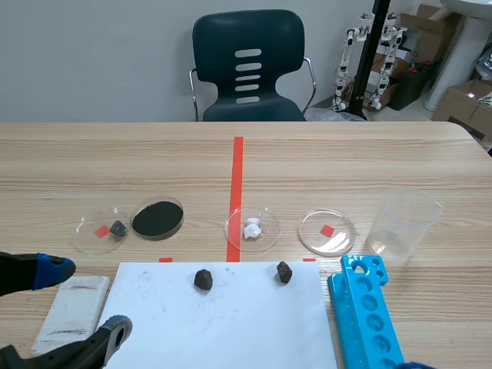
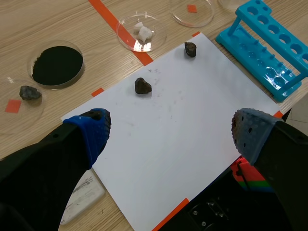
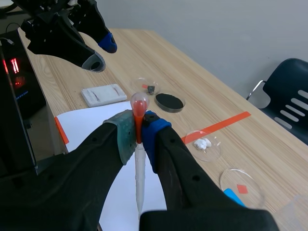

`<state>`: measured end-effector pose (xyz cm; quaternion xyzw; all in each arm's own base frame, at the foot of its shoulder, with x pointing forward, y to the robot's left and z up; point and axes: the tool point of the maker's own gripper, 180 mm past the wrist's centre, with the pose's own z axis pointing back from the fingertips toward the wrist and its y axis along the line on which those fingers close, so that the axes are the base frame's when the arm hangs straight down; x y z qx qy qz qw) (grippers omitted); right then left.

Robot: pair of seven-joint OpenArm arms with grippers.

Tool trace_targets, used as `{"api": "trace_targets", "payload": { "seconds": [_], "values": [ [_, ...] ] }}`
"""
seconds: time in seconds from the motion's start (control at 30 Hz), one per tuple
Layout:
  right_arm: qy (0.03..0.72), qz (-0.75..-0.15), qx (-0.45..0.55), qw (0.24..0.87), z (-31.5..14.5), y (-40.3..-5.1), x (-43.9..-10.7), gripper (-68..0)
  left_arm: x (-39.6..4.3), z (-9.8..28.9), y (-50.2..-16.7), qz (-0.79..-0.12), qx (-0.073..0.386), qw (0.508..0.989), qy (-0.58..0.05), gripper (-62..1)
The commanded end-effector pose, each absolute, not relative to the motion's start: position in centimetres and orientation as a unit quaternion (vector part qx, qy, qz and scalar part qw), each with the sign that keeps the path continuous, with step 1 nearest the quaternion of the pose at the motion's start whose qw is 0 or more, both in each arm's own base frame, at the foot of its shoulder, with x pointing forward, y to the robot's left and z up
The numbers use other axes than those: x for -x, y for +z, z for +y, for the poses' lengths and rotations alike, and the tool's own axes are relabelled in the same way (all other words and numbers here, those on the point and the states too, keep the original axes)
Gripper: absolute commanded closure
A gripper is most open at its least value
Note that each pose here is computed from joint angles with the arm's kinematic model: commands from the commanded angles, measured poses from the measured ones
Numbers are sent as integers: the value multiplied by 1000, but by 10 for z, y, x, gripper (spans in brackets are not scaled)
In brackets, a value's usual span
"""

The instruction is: Draw acid from the petri dish

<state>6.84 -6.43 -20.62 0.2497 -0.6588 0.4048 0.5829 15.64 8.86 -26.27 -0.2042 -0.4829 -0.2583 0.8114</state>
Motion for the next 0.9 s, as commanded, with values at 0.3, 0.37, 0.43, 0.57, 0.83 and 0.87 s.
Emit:
{"api": "trace_targets", "payload": {
  "seconds": [0.3, 0.37, 0.43, 0.57, 0.83, 0.87],
  "values": [
    [400, -673, -249, 571, -64, -198, -73, -33, -158, 84, -252, -497, 213, 802, -255, -527],
    [400, -674, -248, 570, -64, -198, -74, -33, -158, 84, -252, -497, 213, 802, -255, -527],
    [400, -674, -248, 570, -64, -198, -74, -33, -158, 84, -252, -497, 213, 802, -255, -527],
    [401, -675, -247, 568, -64, -197, -75, -33, -158, 84, -252, -497, 213, 802, -255, -527],
    [389, -704, -222, 551, -69, -189, -102, -33, -158, 84, -252, -497, 213, 802, -255, -527],
    [387, -708, -217, 550, -70, -188, -106, -33, -158, 84, -252, -497, 213, 802, -255, -527]
  ]
}}
